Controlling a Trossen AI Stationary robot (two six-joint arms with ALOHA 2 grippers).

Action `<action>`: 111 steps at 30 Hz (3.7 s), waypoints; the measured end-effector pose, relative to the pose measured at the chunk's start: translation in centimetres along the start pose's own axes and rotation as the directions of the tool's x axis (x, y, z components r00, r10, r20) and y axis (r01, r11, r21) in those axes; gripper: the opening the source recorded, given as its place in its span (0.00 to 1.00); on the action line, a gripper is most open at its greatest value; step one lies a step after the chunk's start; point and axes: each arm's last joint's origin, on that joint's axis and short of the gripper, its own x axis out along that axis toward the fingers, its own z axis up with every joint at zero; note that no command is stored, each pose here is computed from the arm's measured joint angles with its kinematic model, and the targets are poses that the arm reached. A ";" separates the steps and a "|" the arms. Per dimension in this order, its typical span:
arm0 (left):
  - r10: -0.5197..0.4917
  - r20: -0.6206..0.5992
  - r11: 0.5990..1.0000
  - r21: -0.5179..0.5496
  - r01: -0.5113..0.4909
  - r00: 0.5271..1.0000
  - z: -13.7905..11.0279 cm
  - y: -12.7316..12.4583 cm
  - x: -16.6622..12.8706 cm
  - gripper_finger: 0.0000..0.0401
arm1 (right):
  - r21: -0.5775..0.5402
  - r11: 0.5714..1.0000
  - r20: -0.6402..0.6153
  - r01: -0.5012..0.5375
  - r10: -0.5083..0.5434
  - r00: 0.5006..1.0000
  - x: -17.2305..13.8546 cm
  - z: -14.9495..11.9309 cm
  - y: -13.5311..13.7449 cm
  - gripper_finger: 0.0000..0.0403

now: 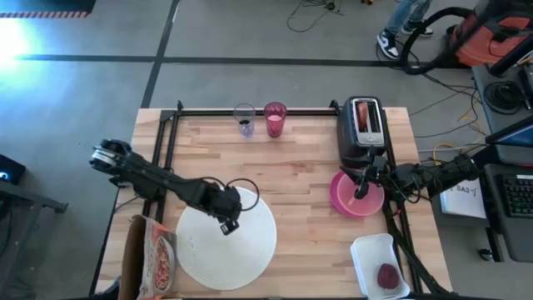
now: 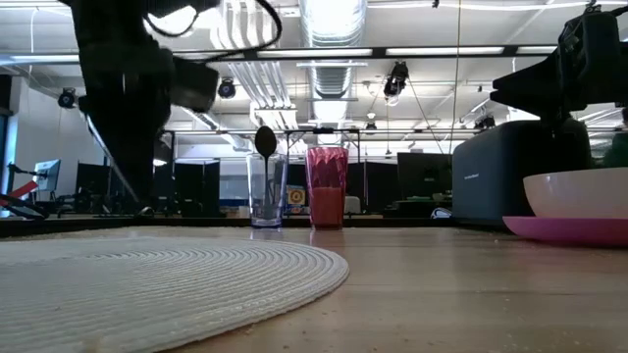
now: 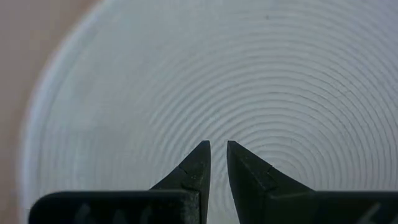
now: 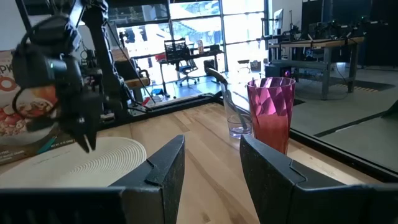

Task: Arrange a breakfast setting
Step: Move the table mat to the center of the table, then move the cereal box to the top left of the table

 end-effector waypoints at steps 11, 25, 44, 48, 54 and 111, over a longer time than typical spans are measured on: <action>-0.003 -0.108 0.999 -0.043 -0.002 0.994 0.0 -1.0 4.4 0.09 | -0.001 1.000 0.000 0.000 0.000 1.000 0.0 0.0 0.0 0.36; -0.090 0.067 0.996 0.020 0.088 0.994 4.2 0.3 6.0 0.09 | -0.001 1.000 0.000 0.000 0.000 1.000 0.0 0.0 0.0 0.36; -0.145 0.311 0.988 0.087 0.124 0.939 11.4 3.8 9.1 0.09 | 0.000 1.000 0.000 0.000 0.000 1.000 0.0 0.0 0.0 0.36; -0.131 0.336 0.989 0.114 0.098 0.933 13.4 4.4 9.3 0.09 | -0.001 1.000 0.000 0.000 0.000 1.000 0.0 0.0 0.0 0.36; -0.088 0.323 0.993 0.108 0.056 0.942 16.4 5.3 9.6 0.09 | 0.000 1.000 0.000 0.000 0.000 1.000 0.0 0.0 0.0 0.36; -0.024 0.020 0.938 -0.345 0.029 1.000 5.6 -2.4 -21.5 0.49 | -0.002 1.000 -0.002 0.001 -0.001 1.000 0.0 0.0 0.0 0.36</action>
